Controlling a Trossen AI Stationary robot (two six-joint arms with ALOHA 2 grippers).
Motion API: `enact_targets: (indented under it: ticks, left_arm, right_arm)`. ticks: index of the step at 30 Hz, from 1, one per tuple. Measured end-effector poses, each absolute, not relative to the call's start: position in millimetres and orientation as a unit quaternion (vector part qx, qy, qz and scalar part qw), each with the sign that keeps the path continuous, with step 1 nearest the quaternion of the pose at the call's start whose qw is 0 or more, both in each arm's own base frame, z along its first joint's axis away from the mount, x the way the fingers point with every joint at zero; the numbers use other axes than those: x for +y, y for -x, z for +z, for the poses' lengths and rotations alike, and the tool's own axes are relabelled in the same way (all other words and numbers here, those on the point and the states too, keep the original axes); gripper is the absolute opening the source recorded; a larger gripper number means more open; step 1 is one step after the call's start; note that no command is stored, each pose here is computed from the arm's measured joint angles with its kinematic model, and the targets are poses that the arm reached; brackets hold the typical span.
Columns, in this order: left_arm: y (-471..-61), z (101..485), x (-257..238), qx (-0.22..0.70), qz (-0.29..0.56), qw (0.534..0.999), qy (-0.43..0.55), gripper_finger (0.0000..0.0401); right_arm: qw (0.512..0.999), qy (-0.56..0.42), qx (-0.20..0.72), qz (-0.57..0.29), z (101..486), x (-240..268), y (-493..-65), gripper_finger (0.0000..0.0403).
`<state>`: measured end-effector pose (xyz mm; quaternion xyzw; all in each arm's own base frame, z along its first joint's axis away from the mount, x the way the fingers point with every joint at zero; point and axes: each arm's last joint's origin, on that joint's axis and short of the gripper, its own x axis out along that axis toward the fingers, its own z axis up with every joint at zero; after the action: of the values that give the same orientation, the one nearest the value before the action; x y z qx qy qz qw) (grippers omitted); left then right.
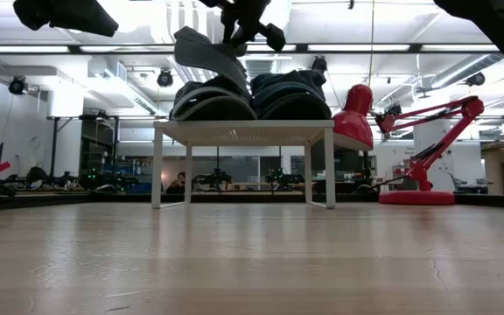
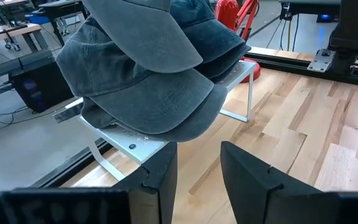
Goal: Pick & Place hat
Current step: Stack the gray cap on the stacked gray caps on the shelf
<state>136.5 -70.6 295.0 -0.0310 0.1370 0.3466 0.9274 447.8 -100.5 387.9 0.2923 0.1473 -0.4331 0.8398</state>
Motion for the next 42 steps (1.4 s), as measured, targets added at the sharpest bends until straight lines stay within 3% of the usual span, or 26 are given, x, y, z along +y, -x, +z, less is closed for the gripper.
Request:
enact_targets:
  ticks: [6,16,23,31,42]
  left_arm:
    - [-136.5,295.0,-70.6,0.137,0.346,0.927,0.031,0.0126]
    - [-136.5,295.0,-70.6,0.137,0.347,0.927,0.031,0.0126]
    - [-136.4,295.0,-70.5,0.142,0.345,0.928,0.018,0.0126]
    - [-132.7,303.2,-67.2,0.141,0.348,0.926,-0.034,0.0126]
    - [-111.1,323.1,-43.1,0.013,0.456,0.89,-0.016,0.0126]
  right_arm:
    - [0.844,-0.283,0.154,-0.428,387.8,-100.5,-447.9,0.002]
    - [0.843,-0.29,0.15,-0.428,388.1,-100.5,-448.2,0.01]
    - [0.847,-0.296,0.127,-0.423,392.4,-101.1,-450.0,0.0128]
    - [0.855,-0.288,0.115,-0.416,396.2,-101.2,-451.4,0.0125]
    - [0.884,-0.221,0.133,-0.39,425.8,-84.4,-429.4,0.0091]
